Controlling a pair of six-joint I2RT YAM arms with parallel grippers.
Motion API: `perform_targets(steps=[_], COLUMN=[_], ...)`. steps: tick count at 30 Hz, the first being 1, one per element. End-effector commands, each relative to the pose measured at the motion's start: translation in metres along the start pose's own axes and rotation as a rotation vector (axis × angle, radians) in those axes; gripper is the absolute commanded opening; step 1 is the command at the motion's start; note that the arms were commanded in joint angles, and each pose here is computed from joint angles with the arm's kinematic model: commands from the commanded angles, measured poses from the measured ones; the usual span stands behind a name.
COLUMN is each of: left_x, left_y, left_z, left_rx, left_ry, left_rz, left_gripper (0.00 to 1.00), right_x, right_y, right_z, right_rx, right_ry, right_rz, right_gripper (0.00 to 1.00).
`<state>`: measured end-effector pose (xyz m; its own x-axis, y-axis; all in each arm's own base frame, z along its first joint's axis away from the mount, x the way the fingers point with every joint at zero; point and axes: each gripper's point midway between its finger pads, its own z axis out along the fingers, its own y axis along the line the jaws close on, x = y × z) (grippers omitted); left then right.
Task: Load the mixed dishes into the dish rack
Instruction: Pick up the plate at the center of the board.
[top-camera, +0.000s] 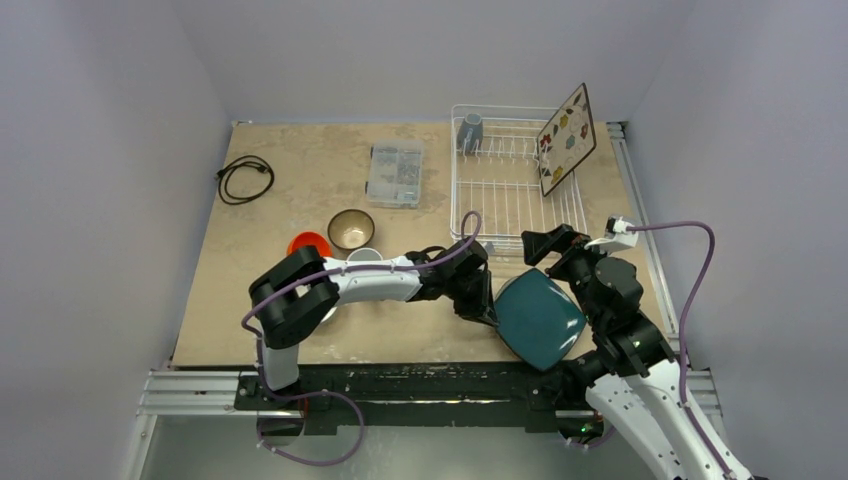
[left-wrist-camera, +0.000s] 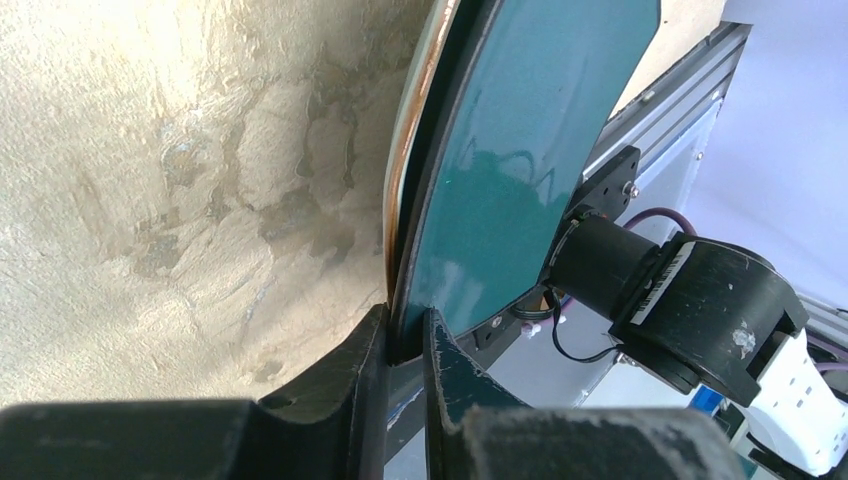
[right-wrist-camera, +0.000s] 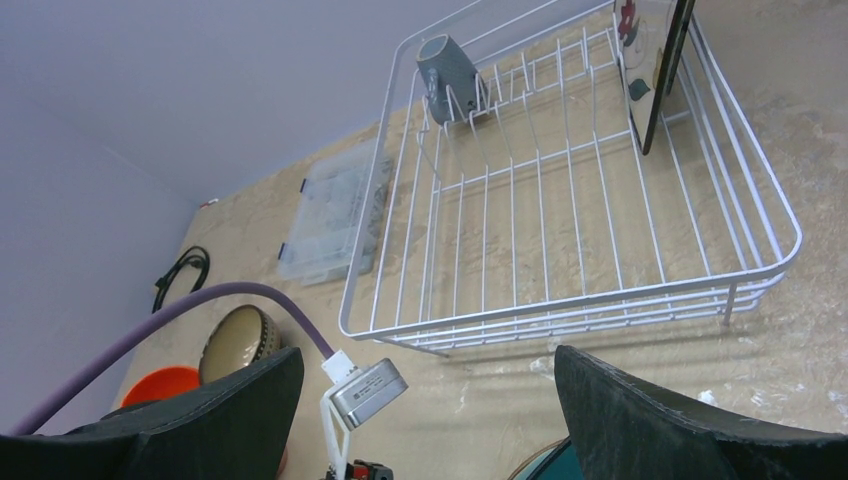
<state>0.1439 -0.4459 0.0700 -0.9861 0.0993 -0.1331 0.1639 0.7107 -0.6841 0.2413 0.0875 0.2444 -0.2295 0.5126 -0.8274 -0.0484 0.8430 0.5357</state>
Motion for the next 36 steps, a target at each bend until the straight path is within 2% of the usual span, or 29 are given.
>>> perform_targets(steps=[1,7,17,28,36], left_x=[-0.007,-0.009,-0.008,-0.014,-0.017], left_y=[-0.036,-0.027,-0.017,-0.009,-0.025], left_z=[-0.011,-0.018,0.011,0.004,0.001], left_rx=[0.121,0.030,0.027,-0.020,0.063], left_ry=[-0.033,-0.030,0.013,-0.053,-0.083], left_rz=[0.073,0.091,0.111,0.167,0.158], left_gripper=[0.00,0.00,0.17,0.28,0.00], right_x=[-0.007,-0.015,-0.007,-0.005,-0.008], right_y=[0.006,0.006,0.004,0.005,0.003], right_z=[0.002,0.001,0.009,0.010,0.004], right_rx=[-0.017,-0.011,0.007,0.000,-0.003], right_ry=[-0.023,-0.050,-0.017,-0.014,-0.031], right_rz=[0.005,0.001,-0.025,-0.014,-0.007], right_gripper=[0.98,0.98,0.98,0.98,0.98])
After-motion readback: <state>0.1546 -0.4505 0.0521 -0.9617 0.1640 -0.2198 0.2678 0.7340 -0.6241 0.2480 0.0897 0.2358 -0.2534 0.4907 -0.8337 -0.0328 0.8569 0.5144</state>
